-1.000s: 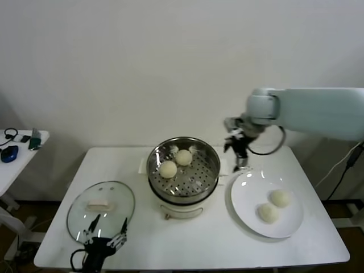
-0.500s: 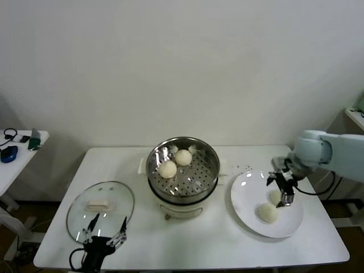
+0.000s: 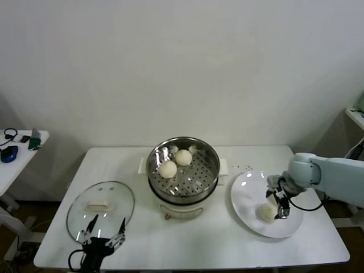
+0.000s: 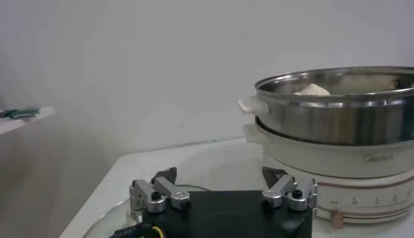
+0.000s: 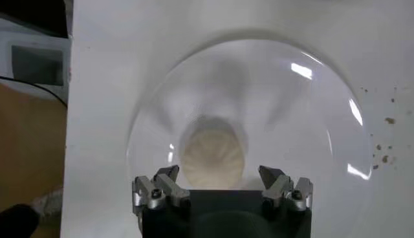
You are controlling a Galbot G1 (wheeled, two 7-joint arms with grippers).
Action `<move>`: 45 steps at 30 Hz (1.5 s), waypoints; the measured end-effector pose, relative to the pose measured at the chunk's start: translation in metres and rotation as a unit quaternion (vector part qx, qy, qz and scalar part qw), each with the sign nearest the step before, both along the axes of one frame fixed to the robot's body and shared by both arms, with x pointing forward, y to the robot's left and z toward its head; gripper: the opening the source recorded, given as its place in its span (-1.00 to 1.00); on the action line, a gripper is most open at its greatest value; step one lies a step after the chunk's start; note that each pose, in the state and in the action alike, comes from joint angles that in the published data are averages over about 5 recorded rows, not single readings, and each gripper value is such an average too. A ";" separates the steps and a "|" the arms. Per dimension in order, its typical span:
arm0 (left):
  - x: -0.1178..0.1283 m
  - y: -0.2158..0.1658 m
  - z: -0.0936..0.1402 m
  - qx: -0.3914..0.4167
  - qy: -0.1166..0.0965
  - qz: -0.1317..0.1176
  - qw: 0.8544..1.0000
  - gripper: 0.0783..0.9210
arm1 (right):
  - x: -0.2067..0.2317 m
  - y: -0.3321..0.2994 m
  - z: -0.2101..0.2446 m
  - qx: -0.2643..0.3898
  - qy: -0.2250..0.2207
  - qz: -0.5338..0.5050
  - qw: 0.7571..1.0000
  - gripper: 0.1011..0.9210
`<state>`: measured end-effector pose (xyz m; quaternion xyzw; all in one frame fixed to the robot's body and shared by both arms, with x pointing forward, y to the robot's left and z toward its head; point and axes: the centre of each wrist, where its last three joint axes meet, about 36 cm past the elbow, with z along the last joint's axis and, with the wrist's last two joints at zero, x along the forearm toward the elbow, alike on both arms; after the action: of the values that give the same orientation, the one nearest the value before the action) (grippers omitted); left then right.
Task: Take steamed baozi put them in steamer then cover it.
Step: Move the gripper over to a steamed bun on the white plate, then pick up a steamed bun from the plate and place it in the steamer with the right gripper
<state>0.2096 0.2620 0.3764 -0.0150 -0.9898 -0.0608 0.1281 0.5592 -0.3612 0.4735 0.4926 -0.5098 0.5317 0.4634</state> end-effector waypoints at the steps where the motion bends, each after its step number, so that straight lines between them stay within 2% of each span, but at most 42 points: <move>1: 0.000 0.000 0.000 0.000 0.000 0.000 1.000 0.77 | 0.000 0.000 -0.002 0.000 0.000 -0.001 1.000 0.76; 7: 0.000 0.000 0.000 0.000 0.002 0.001 1.000 0.77 | -0.002 0.001 -0.014 -0.001 0.004 -0.004 1.000 0.71; 14: -0.001 -0.002 0.000 -0.001 0.003 0.000 1.000 0.77 | -0.002 0.002 -0.017 -0.003 0.003 -0.002 1.000 0.54; 26: -0.002 -0.002 0.003 0.000 0.002 0.002 1.000 0.77 | 0.005 0.004 0.002 0.003 0.005 0.018 1.000 0.49; 31: -0.003 -0.002 0.006 0.002 0.000 0.002 1.000 0.77 | 0.019 0.012 0.038 0.004 -0.001 0.049 0.999 0.49; 35: -0.004 -0.002 0.008 0.004 -0.001 0.001 1.000 0.77 | 0.034 0.027 0.085 0.003 -0.017 0.092 0.996 0.49; 40: -0.006 -0.003 0.009 0.006 0.000 -0.001 1.000 0.77 | 0.051 0.059 0.163 0.001 -0.056 0.168 0.984 0.49; 45: -0.006 -0.005 0.010 0.008 -0.002 -0.003 1.000 0.77 | 0.050 0.107 0.231 -0.010 -0.102 0.258 0.961 0.49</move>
<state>0.2035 0.2574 0.3865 -0.0163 -0.9894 -0.0693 0.1264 0.6097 -0.2541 0.7045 0.5459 -0.4049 0.6857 0.2605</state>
